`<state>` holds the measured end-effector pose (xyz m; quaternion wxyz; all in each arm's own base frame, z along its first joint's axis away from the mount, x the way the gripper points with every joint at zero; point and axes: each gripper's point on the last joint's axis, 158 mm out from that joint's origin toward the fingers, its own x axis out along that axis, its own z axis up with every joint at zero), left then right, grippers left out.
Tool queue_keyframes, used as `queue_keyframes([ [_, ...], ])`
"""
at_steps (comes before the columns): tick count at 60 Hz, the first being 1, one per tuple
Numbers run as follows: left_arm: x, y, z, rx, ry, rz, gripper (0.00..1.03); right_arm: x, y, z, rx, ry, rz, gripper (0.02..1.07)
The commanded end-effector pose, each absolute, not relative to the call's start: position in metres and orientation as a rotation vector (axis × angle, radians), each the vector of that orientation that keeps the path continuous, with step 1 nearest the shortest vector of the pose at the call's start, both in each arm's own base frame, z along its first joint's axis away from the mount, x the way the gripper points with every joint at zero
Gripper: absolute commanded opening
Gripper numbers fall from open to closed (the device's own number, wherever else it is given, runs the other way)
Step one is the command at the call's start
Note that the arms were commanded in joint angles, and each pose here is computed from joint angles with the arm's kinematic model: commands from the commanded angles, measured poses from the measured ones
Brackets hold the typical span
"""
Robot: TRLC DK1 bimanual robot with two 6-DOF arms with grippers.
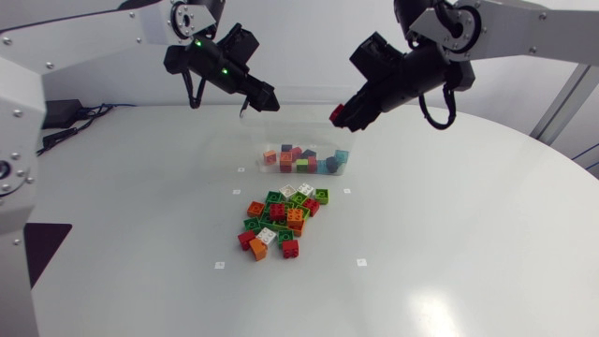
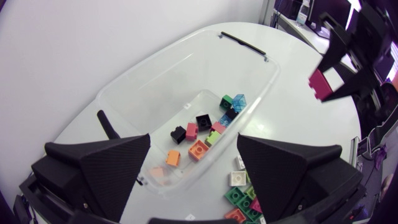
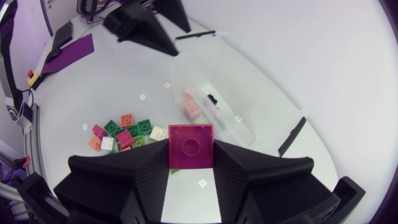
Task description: Place the duplo bricks in the container
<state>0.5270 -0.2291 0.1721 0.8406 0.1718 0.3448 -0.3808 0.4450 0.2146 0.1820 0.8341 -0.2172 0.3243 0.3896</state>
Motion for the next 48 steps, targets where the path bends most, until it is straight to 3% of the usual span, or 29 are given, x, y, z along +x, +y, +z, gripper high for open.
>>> queue_keyframes([
  [1, 0.507, -0.219, 0.196, 0.377, 0.693, -0.798, 0.99, 0.464, 0.212, 0.184, -0.415, 0.685, 0.797, 0.23],
  [22, 0.458, -0.185, 0.189, 0.401, 0.67, -0.777, 0.99, 0.509, 0.217, 0.187, -0.358, 0.66, 0.749, 0.23],
  [48, 0.4, -0.156, 0.113, 0.487, 0.726, -0.812, 0.99, 0.55, 0.217, 0.17, -0.332, 0.672, 0.689, 0.23],
])
